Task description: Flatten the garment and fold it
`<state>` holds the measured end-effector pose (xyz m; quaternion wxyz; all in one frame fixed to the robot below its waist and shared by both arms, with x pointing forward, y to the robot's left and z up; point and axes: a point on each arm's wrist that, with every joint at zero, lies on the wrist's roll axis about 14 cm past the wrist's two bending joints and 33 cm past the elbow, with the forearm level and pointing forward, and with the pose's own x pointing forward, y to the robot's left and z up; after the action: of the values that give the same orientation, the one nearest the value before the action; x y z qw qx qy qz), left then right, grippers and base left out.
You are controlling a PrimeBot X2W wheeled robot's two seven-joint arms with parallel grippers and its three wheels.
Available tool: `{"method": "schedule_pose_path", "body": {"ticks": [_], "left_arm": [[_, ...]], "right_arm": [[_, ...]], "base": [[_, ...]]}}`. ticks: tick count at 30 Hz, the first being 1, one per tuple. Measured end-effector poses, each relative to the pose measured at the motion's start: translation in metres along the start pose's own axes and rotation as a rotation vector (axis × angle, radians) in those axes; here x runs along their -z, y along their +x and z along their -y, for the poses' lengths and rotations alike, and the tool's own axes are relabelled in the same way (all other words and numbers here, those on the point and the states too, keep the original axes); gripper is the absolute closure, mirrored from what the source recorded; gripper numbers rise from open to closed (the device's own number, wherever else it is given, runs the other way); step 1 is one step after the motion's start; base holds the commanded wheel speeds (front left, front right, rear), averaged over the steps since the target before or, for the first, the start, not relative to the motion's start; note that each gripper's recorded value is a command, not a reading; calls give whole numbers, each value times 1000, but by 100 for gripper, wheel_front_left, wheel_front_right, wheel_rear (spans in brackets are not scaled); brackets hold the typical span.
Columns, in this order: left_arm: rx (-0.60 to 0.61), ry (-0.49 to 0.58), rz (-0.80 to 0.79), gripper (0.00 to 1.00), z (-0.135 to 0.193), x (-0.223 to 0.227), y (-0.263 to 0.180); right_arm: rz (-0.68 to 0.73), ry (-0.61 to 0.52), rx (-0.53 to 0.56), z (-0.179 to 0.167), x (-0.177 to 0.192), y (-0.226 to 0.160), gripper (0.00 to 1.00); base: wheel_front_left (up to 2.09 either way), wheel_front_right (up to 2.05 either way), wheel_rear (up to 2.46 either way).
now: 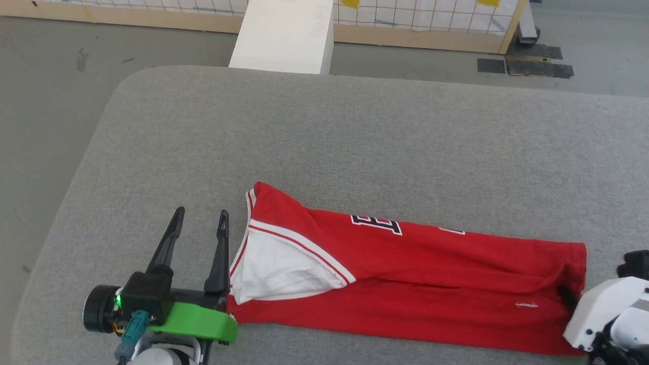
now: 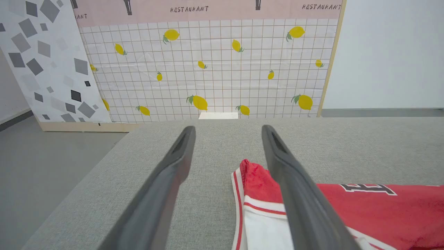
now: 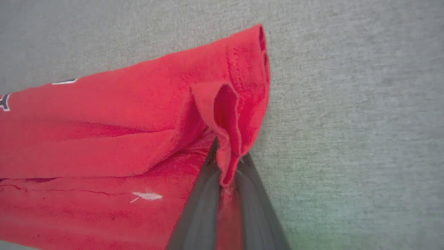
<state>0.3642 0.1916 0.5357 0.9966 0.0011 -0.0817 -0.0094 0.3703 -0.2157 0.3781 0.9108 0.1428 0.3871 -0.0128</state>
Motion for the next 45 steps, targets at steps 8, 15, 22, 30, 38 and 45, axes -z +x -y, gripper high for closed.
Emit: {"method": "schedule_pose_path", "body": {"ticks": [8,15,22,30,38,45], "left_arm": [[-3,-7,9,0,-1,-3,-1],[-9,-11,18,0,-3,-6,-4],[-13,-16,26,0,-4,-10,-11],[-25,-21,39,0,-8,-15,-18],[-61,-18,38,0,-18,-16,-26],[-92,-20,23,0,-26,-13,-33]], "right_arm": [[18,-58,156,62,-20,-17,100],[29,-55,143,64,-29,-22,100],[59,-116,-32,7,-40,-34,100],[-19,-170,-222,-59,-20,-49,100],[-93,-133,-468,-143,-3,-56,100],[-121,-156,-641,-204,-7,-57,100]], "base": [[0,0,0],[0,0,0],[0,0,0],[0,0,0],[0,0,0],[0,0,0]]}}
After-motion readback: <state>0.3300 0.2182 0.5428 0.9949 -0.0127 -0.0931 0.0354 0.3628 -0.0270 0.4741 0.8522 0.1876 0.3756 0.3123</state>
